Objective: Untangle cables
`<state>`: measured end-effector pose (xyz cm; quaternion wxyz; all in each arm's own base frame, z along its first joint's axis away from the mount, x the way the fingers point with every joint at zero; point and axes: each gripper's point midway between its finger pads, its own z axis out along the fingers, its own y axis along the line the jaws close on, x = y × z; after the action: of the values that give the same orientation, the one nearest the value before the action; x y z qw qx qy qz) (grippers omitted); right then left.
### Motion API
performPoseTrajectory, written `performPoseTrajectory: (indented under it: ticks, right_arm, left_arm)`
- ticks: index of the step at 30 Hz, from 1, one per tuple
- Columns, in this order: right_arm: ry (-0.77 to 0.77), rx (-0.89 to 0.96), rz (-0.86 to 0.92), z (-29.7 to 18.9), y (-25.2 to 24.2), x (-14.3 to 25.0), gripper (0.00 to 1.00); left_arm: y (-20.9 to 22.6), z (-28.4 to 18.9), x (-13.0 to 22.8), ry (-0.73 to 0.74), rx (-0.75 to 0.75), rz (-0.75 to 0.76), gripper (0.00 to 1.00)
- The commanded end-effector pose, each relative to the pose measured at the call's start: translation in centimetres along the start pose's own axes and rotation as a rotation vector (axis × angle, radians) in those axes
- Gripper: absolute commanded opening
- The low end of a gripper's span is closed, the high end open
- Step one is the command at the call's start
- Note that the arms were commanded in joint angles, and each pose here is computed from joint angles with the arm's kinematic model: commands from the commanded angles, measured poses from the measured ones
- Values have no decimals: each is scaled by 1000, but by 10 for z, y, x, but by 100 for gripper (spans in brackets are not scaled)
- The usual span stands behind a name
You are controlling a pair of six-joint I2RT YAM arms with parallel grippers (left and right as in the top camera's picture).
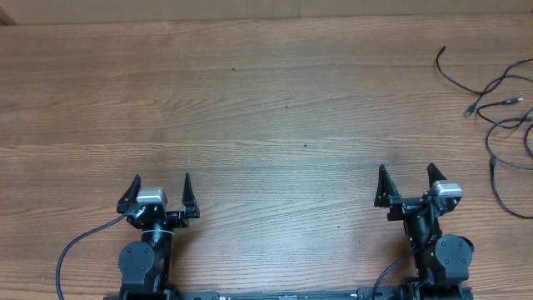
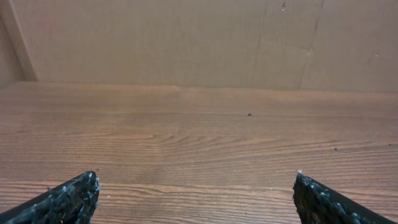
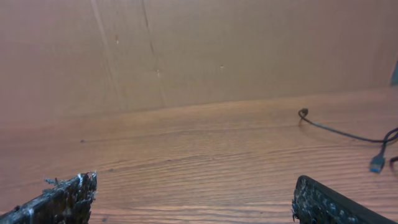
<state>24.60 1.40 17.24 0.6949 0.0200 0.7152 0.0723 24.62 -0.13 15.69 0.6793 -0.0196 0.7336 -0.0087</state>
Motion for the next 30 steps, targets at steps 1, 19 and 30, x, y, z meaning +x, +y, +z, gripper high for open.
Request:
performPoseTrajectory:
  ticks: [1, 19, 30]
  right_arm:
    - [-1, 18, -70, 0, -4, 2, 100]
    - [-1, 11, -95, 0, -2, 3, 100]
    - [-1, 11, -95, 0, -2, 2, 100]
  left_arm:
    - [2, 0, 0, -5, -9, 21, 100]
    - [2, 0, 0, -5, -9, 21, 100]
    - [2, 0, 0, -5, -9, 21, 100]
